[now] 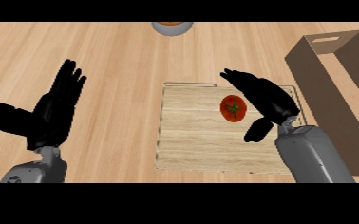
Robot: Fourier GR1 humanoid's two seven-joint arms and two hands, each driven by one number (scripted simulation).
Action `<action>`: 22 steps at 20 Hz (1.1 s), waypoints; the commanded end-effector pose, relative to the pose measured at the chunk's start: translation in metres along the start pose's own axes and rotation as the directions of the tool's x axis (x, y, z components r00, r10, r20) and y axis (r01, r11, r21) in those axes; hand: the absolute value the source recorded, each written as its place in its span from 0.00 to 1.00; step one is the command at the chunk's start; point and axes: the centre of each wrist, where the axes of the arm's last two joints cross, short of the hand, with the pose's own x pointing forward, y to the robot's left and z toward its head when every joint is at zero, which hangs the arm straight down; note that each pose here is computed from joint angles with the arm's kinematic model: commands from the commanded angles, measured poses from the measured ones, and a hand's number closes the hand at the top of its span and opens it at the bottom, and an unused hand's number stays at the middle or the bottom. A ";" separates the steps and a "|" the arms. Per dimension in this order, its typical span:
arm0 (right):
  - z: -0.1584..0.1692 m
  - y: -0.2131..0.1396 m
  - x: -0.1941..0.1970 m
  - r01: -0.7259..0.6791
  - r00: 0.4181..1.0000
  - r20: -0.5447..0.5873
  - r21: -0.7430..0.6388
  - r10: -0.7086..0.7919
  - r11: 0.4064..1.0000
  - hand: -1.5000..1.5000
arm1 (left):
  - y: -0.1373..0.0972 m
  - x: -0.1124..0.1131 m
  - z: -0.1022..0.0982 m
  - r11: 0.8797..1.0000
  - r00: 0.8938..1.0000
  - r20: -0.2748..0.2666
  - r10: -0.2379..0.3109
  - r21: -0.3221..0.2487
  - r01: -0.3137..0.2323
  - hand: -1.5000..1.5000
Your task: Pick the tomato from the tray and place it in the cardboard box
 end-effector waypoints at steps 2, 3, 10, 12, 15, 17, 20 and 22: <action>-0.010 0.009 -0.003 -0.011 1.000 -0.005 0.013 0.011 1.000 0.00 | 0.003 -0.017 0.012 1.000 1.000 -0.013 -0.017 -0.003 0.017 0.50; -0.016 0.026 0.001 -0.006 1.000 -0.009 0.016 0.006 1.000 0.00 | 0.009 0.000 0.006 1.000 1.000 0.010 -0.003 0.018 0.003 0.50; -0.025 0.034 -0.009 -0.006 1.000 -0.019 0.033 0.007 0.999 0.00 | 0.014 0.010 0.001 1.000 1.000 -0.011 -0.006 -0.002 0.006 0.50; -0.004 0.031 -0.005 -0.012 1.000 -0.016 0.025 0.012 1.000 0.00 | 0.011 0.003 0.002 1.000 1.000 -0.001 -0.007 0.003 0.007 0.50; -0.011 0.015 -0.014 -0.026 0.999 -0.019 0.025 0.027 0.999 0.00 | -0.011 -0.001 -0.003 1.000 1.000 0.011 0.004 -0.001 -0.004 0.50; -0.030 0.035 -0.026 -0.014 1.000 -0.001 0.018 0.014 1.000 0.00 | -0.014 -0.004 -0.009 1.000 1.000 -0.007 0.002 -0.005 -0.002 0.50; -0.028 0.033 -0.021 -0.033 0.999 -0.003 0.034 0.033 0.999 0.00 | -0.002 -0.001 0.007 1.000 1.000 0.005 -0.003 -0.006 0.003 0.50; -0.024 0.038 -0.012 -0.038 0.999 -0.008 0.020 0.038 0.999 0.00 | 0.012 -0.004 -0.009 1.000 1.000 0.003 -0.007 0.000 0.007 0.50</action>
